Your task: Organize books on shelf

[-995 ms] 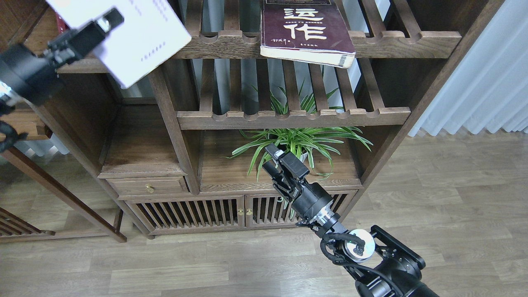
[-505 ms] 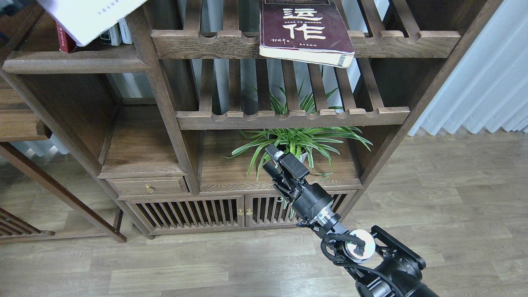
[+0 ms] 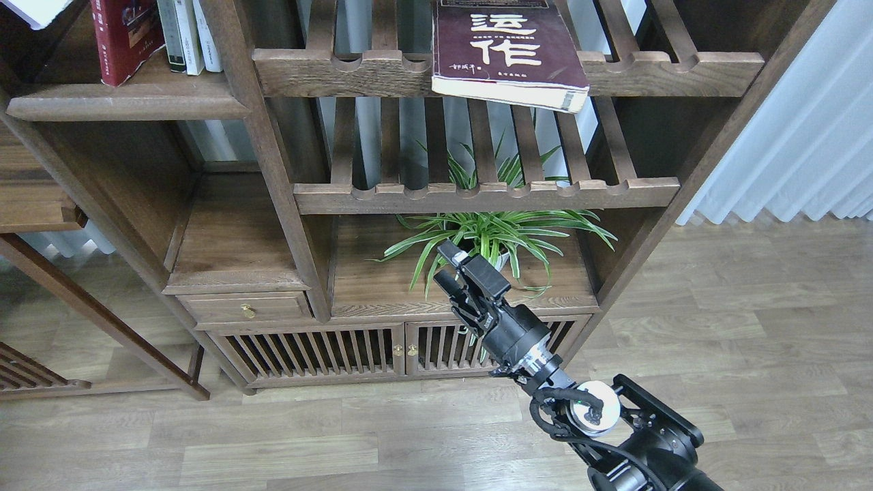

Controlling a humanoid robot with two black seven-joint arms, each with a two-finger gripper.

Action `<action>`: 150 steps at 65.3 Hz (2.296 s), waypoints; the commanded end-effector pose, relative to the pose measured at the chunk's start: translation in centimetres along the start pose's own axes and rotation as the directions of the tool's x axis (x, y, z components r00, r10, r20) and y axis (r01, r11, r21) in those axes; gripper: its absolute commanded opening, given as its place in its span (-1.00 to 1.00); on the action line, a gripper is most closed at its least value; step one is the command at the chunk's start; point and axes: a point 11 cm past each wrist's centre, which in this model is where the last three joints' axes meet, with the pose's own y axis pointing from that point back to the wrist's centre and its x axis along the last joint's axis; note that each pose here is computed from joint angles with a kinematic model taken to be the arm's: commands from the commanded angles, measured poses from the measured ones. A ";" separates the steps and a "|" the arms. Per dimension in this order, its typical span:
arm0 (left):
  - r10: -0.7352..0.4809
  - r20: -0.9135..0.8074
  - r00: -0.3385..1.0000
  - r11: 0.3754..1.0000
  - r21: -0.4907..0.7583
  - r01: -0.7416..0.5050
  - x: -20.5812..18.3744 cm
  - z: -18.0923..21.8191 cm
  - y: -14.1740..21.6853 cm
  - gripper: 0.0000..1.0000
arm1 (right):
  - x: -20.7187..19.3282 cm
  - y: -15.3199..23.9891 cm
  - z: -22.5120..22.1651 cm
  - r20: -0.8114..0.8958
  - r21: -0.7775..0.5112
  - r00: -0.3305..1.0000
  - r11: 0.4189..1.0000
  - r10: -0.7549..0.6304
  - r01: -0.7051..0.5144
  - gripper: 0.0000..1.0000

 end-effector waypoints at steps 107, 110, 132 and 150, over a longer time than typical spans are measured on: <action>0.317 0.409 0.856 0.946 -0.075 -0.315 6.1 -0.6 1.9 -1.00 | 1.4 1.2 1.4 0.022 -0.018 0.999 0.999 0.038 -0.037 0.75; 0.334 0.404 0.852 0.940 -0.077 -0.332 6.4 -0.9 1.9 -1.00 | 1.4 1.2 1.4 0.021 -0.019 0.999 0.999 0.038 -0.038 0.75; 0.378 0.406 0.832 0.922 -0.087 -0.377 7.0 -2.2 -0.5 -1.00 | 1.3 1.2 1.3 0.022 -0.016 0.999 0.999 0.037 -0.037 0.75; 0.432 0.446 0.784 0.895 -0.104 -0.434 7.4 -3.8 -3.0 -1.00 | 1.3 1.2 1.3 0.022 -0.017 0.999 0.999 0.036 -0.035 0.75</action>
